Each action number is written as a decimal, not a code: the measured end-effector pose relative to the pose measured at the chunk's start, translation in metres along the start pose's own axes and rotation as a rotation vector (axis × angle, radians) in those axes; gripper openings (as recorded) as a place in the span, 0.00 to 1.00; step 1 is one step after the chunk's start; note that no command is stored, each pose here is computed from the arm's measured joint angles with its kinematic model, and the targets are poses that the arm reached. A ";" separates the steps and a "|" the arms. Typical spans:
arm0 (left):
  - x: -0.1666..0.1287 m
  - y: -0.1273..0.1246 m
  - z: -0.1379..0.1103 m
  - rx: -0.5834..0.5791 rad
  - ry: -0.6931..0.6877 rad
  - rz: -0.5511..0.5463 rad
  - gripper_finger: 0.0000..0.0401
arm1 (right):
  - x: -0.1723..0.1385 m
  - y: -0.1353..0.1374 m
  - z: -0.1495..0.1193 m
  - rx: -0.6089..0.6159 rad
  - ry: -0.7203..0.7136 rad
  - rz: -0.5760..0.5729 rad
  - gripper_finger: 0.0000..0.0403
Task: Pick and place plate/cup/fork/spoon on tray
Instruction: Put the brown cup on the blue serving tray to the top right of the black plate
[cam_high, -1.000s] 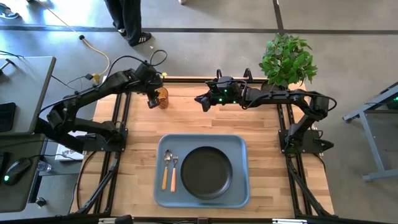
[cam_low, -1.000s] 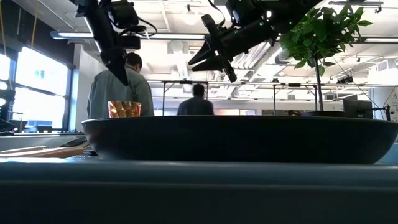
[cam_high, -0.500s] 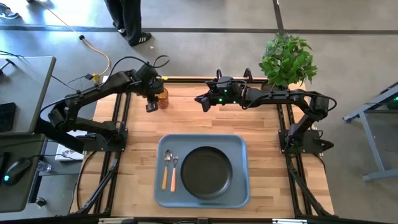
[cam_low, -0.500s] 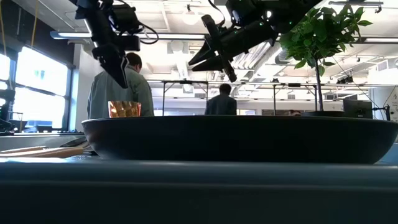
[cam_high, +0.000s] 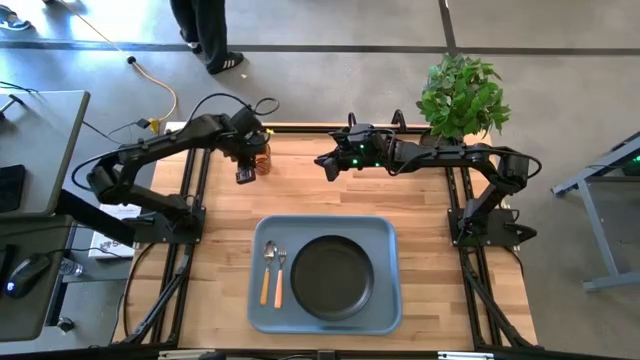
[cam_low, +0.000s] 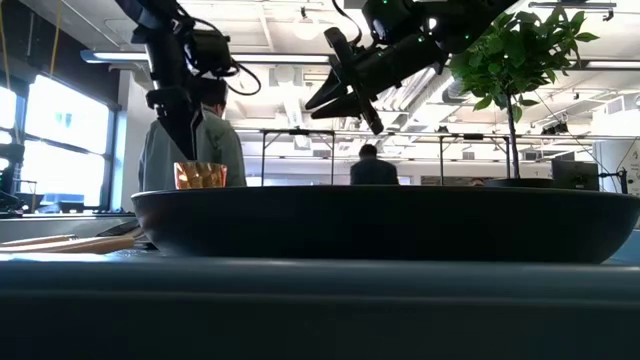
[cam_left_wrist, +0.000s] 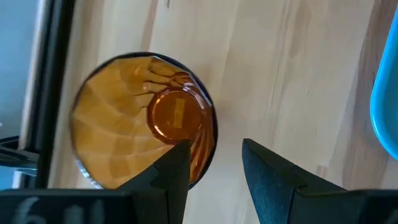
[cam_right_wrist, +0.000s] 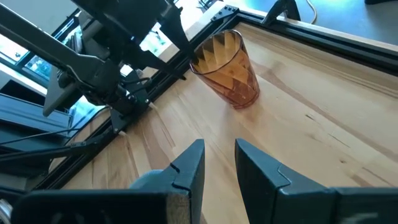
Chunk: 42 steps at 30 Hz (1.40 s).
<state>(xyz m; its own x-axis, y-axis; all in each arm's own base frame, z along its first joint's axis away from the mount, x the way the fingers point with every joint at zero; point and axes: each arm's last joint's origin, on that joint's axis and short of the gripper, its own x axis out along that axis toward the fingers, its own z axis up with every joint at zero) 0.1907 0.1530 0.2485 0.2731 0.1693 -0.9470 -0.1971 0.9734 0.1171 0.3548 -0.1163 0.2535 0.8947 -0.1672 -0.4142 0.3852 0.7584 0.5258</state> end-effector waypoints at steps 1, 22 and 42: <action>0.003 -0.001 0.001 0.003 0.008 -0.006 0.34 | 0.000 0.000 0.000 0.000 0.001 -0.001 0.20; 0.038 0.002 0.011 0.027 0.151 0.065 0.04 | 0.000 0.000 -0.001 0.004 0.007 -0.003 0.20; 0.005 -0.040 0.036 0.233 -0.011 0.082 0.01 | -0.031 0.000 0.028 0.055 -0.215 -0.156 0.20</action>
<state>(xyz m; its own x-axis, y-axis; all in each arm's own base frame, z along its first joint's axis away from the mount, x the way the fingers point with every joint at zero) 0.2334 0.1206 0.2503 0.2757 0.2500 -0.9281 0.0031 0.9653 0.2610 0.3331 -0.1282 0.2871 0.8489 -0.4134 -0.3295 0.5285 0.6784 0.5103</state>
